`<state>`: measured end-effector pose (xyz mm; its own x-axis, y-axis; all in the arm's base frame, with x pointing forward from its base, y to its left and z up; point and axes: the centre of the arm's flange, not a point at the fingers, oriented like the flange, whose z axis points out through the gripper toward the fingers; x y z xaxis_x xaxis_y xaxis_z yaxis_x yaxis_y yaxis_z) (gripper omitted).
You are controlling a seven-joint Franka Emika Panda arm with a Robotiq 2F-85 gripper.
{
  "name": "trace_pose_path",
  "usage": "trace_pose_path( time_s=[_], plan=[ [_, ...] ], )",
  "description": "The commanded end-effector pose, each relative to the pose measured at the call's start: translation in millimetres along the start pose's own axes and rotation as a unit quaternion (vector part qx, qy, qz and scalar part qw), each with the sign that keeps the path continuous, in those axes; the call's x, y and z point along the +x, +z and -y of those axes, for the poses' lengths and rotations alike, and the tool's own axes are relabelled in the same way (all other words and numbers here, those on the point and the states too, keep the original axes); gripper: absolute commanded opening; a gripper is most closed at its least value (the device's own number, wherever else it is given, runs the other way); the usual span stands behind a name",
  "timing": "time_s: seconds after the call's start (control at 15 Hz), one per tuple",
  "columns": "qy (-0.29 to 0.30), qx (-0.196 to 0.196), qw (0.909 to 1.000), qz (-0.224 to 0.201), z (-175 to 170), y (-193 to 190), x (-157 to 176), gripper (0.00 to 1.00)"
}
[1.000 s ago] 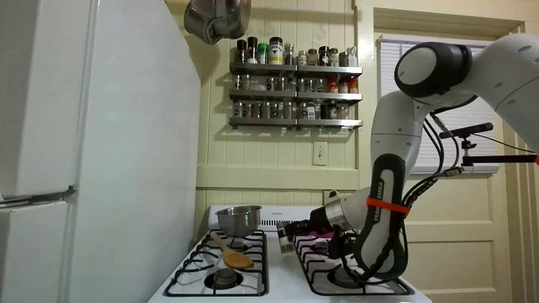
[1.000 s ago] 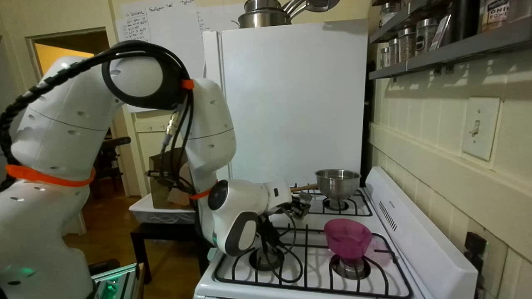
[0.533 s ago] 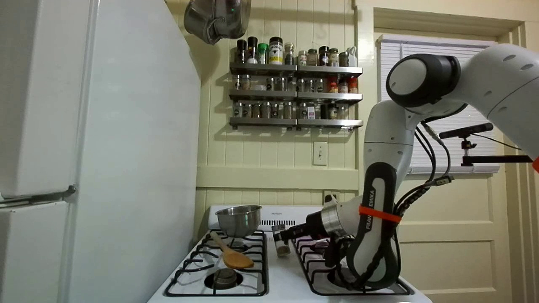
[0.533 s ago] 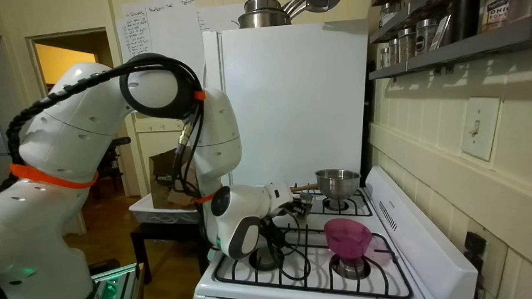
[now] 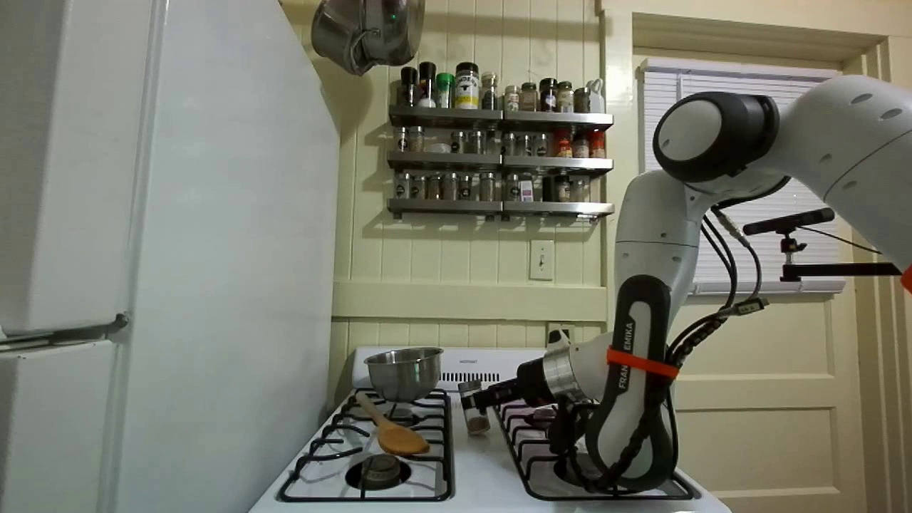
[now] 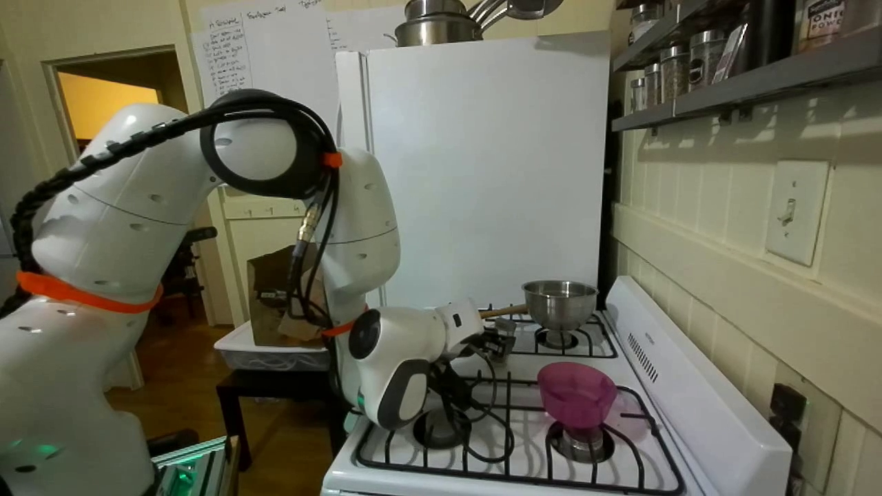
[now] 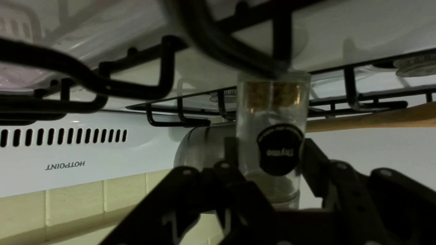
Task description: Take a spice bottle from the far right of the bottom shelf and place in the center of the stove
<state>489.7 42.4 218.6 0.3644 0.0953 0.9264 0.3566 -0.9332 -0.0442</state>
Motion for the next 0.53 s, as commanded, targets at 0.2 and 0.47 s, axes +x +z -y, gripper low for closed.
trace_pose_path(
  time_s=[0.2, 0.47],
  plan=[
    [0.032, 0.015, 0.9993, 0.015, 18.5, -10.9, -16.1, 0.82],
    [0.056, 0.018, 0.9979, 0.026, 26.4, -16.7, -14.6, 0.75]
  ],
)
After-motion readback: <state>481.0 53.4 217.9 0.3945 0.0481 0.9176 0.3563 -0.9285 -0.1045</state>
